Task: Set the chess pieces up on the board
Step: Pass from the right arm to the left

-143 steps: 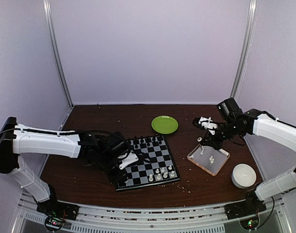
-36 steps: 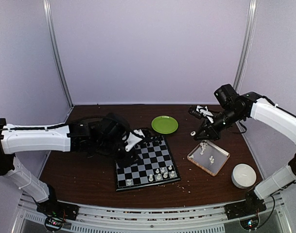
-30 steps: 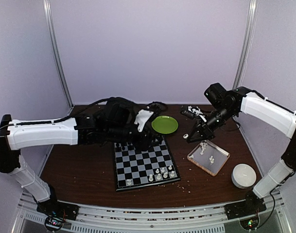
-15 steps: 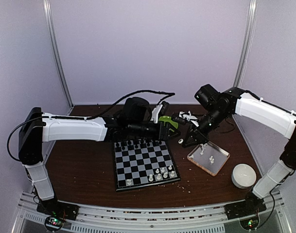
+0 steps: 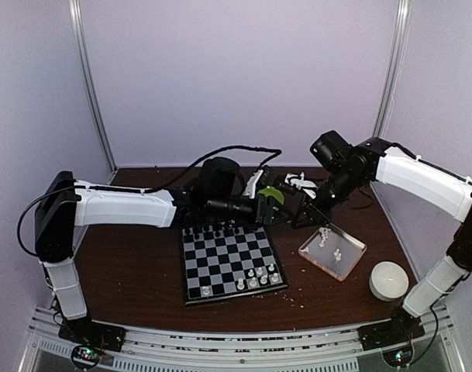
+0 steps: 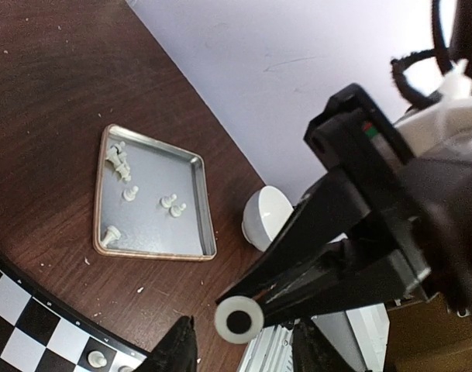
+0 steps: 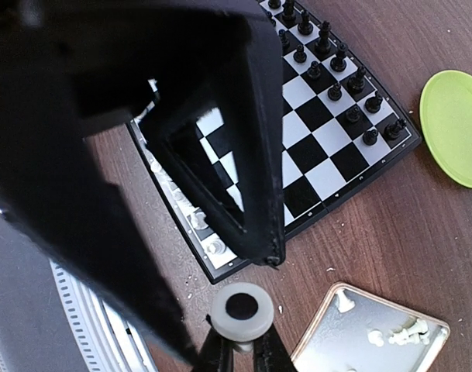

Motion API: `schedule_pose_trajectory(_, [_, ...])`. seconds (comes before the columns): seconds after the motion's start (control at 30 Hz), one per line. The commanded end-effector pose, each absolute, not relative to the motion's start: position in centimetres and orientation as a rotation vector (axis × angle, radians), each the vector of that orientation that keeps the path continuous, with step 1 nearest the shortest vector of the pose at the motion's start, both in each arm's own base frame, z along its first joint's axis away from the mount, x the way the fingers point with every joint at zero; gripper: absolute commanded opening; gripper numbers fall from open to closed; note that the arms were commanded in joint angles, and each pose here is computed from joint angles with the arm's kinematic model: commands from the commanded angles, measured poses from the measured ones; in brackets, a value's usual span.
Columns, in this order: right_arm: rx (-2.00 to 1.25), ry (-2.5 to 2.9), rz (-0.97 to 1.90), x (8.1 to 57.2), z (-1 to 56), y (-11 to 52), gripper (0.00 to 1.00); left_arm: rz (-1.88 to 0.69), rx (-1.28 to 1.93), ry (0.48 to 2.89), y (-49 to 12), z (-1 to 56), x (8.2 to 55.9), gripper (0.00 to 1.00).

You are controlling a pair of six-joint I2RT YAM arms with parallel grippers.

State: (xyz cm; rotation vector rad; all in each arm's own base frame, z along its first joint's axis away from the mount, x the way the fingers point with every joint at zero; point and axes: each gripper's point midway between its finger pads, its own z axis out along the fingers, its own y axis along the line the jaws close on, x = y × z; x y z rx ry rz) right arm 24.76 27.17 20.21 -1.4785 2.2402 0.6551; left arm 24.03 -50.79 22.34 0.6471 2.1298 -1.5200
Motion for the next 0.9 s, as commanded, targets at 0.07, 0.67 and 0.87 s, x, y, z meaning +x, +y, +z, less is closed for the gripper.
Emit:
schedule_pose_trajectory(0.07, [-1.442, 2.167, 0.621, 24.9, 22.7, 27.1, 0.07, -1.61, 0.687, 2.071, -52.4, 23.7, 23.6, 0.42])
schedule_pose_trajectory(0.67, [-1.484, 2.141, 0.663, 23.8, 22.5, 27.2, 0.08, -1.743, 0.725, 1.968, -53.2, 25.0, 22.6, 0.41])
schedule_pose_trajectory(0.87, [-1.483, 2.14, 0.662, 23.8, 22.5, 27.2, 0.08, -1.802, 0.727, 1.942, -53.4, 25.3, 22.3, 0.37])
